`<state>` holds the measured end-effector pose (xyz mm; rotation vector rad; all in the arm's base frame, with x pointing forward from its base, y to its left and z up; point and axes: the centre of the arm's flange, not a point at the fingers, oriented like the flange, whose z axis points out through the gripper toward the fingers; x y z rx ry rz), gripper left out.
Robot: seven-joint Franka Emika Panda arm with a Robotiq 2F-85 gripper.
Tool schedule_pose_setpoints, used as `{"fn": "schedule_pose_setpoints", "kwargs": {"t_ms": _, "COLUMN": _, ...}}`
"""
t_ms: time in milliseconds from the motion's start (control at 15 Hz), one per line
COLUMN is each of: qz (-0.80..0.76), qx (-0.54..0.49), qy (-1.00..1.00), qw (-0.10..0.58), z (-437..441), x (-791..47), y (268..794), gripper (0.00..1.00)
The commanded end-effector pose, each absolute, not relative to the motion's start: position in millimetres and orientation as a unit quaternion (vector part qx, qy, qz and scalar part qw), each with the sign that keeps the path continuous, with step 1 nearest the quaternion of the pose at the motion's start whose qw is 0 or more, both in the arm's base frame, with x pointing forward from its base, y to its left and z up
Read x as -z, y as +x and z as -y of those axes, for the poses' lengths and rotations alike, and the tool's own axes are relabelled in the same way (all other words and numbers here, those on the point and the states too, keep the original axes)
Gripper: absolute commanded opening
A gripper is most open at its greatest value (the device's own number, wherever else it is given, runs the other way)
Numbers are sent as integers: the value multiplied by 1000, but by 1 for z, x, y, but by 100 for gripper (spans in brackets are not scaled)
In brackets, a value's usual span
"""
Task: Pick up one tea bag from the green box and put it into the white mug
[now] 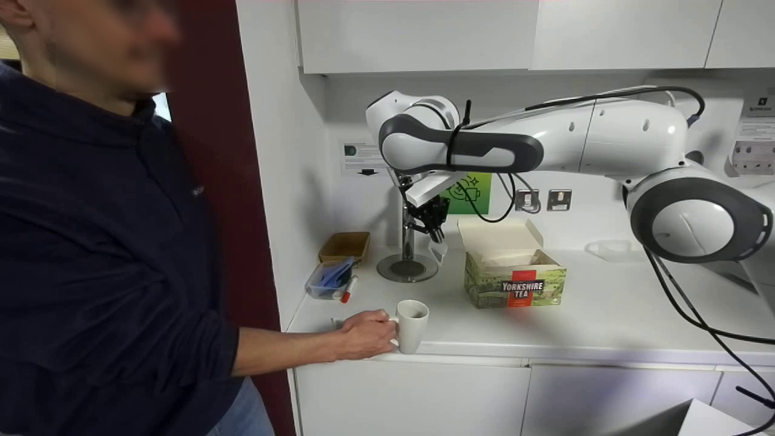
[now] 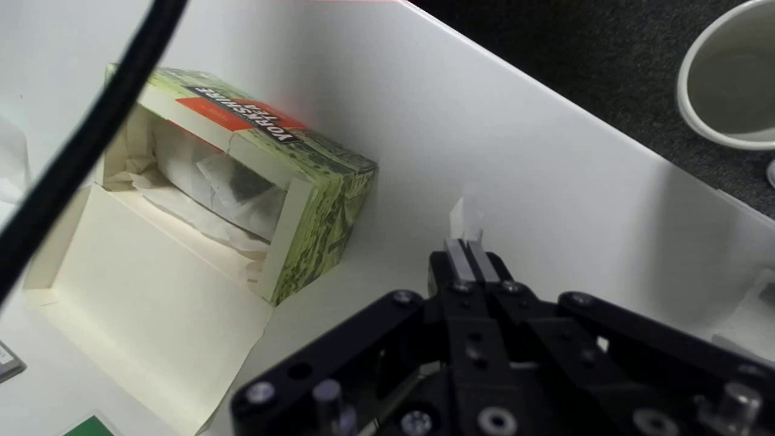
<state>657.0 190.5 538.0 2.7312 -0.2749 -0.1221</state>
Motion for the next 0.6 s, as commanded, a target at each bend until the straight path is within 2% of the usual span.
{"fn": "schedule_pose_setpoints", "kwargs": {"t_ms": 0, "qz": 87, "qx": 47, "qy": 972, "qw": 214, "z": -198, "x": -544, "y": 654, "gripper": 0}}
{"fn": "schedule_pose_setpoints", "kwargs": {"t_ms": 533, "qz": 66, "qx": 46, "qy": 970, "qw": 228, "z": -224, "x": -534, "y": 645, "gripper": 0}}
